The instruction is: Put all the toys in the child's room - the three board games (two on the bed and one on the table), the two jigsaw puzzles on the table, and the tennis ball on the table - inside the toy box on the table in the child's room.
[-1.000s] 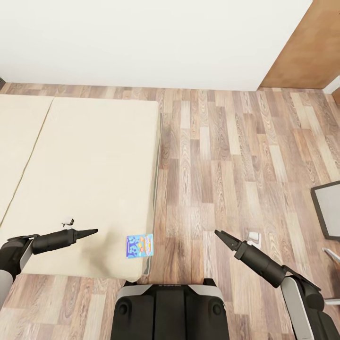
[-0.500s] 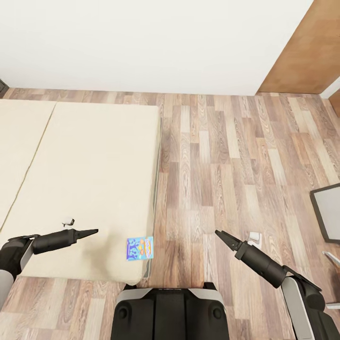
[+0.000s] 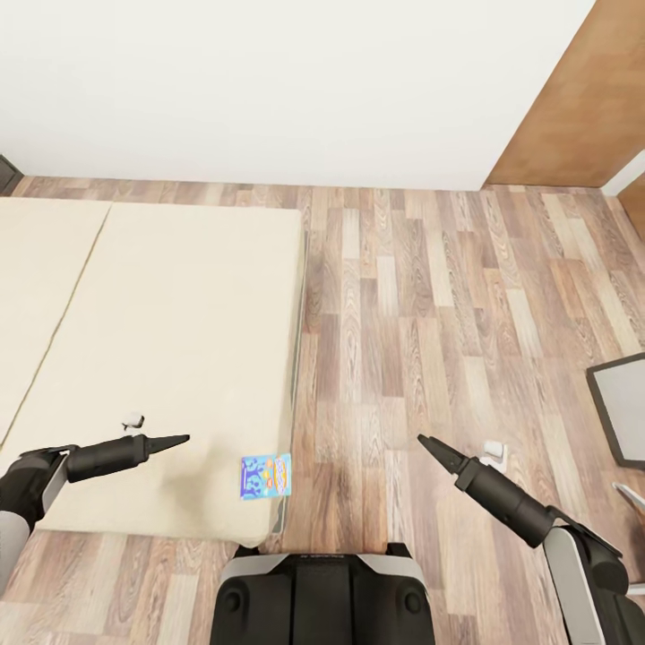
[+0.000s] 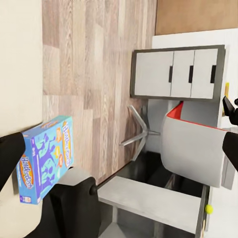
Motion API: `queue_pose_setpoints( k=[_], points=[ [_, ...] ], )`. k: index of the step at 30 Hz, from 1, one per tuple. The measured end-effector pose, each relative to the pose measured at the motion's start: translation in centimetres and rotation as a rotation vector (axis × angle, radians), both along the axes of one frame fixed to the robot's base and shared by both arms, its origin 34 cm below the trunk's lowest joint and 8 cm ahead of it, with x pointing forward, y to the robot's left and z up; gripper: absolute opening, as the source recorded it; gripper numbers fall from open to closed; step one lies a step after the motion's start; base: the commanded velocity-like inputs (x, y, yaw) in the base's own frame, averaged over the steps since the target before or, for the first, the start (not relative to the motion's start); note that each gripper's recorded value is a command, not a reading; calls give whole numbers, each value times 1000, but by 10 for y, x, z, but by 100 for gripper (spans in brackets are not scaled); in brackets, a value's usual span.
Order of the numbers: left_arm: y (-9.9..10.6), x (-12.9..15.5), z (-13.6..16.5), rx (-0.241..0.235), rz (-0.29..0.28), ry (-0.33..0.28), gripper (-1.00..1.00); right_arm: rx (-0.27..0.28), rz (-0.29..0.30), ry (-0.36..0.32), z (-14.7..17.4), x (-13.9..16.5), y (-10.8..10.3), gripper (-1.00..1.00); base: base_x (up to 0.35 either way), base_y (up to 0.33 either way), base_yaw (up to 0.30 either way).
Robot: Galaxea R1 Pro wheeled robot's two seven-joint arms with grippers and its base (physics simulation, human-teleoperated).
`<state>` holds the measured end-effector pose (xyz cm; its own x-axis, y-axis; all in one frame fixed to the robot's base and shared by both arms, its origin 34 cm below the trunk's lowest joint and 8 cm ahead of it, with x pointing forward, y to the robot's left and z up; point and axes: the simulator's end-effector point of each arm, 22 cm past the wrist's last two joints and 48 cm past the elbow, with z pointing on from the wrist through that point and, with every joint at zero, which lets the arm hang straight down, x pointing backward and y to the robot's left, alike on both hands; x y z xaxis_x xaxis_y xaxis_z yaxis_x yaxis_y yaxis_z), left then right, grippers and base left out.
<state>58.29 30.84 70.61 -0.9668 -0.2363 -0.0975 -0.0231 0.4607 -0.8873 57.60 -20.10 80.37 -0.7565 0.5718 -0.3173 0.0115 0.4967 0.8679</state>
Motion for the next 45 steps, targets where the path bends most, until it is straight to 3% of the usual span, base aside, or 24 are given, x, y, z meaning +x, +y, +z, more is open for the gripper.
queue_pose_setpoints(
  k=[15,45],
  points=[
    [0,6,-7,71,10,1,100,-14,-50,-35,14,7,-24,100,0,0,0],
    [1,22,16,79,17,-48,100,-4,-62,-106,44,15,-32,100,0,0,0]
  ],
)
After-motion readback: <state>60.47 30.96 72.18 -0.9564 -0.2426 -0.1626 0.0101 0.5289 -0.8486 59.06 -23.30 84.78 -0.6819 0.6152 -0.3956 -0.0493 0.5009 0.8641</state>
